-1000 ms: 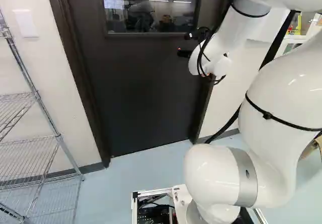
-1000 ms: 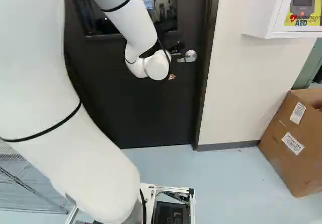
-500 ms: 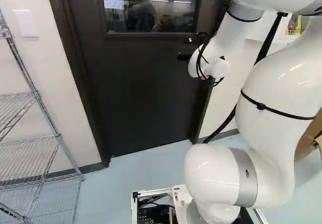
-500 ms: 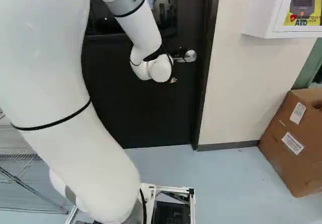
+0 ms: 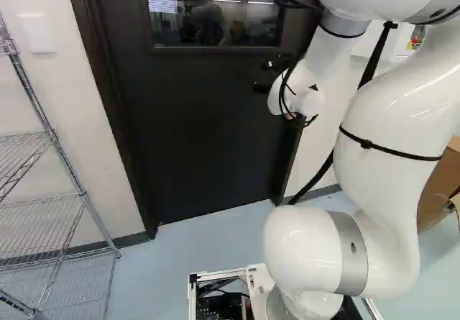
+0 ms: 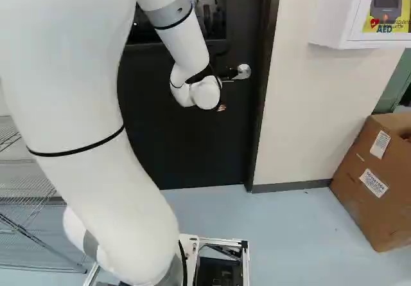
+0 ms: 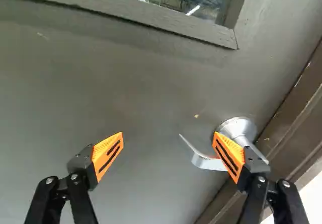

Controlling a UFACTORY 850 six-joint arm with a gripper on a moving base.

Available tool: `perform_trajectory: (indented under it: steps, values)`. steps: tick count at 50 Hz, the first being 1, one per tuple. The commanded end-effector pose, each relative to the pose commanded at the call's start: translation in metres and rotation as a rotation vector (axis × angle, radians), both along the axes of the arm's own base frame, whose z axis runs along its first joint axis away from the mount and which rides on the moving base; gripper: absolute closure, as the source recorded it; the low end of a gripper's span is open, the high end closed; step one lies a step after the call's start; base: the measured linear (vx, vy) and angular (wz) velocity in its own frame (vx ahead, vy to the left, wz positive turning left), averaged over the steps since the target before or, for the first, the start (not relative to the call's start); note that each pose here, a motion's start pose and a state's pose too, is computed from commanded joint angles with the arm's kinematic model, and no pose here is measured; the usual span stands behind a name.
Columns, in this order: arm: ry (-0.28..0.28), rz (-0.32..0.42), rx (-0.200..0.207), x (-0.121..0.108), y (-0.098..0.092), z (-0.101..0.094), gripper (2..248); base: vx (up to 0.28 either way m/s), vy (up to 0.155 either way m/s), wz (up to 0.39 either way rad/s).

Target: Open the door and move inside

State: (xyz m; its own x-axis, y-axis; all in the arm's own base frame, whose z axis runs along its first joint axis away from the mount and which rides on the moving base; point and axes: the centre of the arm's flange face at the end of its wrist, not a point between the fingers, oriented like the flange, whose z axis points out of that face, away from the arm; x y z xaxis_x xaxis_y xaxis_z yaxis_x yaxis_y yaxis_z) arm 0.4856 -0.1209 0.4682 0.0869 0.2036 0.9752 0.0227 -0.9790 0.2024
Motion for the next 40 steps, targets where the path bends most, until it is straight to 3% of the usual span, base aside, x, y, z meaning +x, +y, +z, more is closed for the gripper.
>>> perform_trajectory:
  steps: [40]
  values:
    - [0.083,0.002,0.025,0.008,-0.001,-0.044,3,0.000,0.000,0.000]
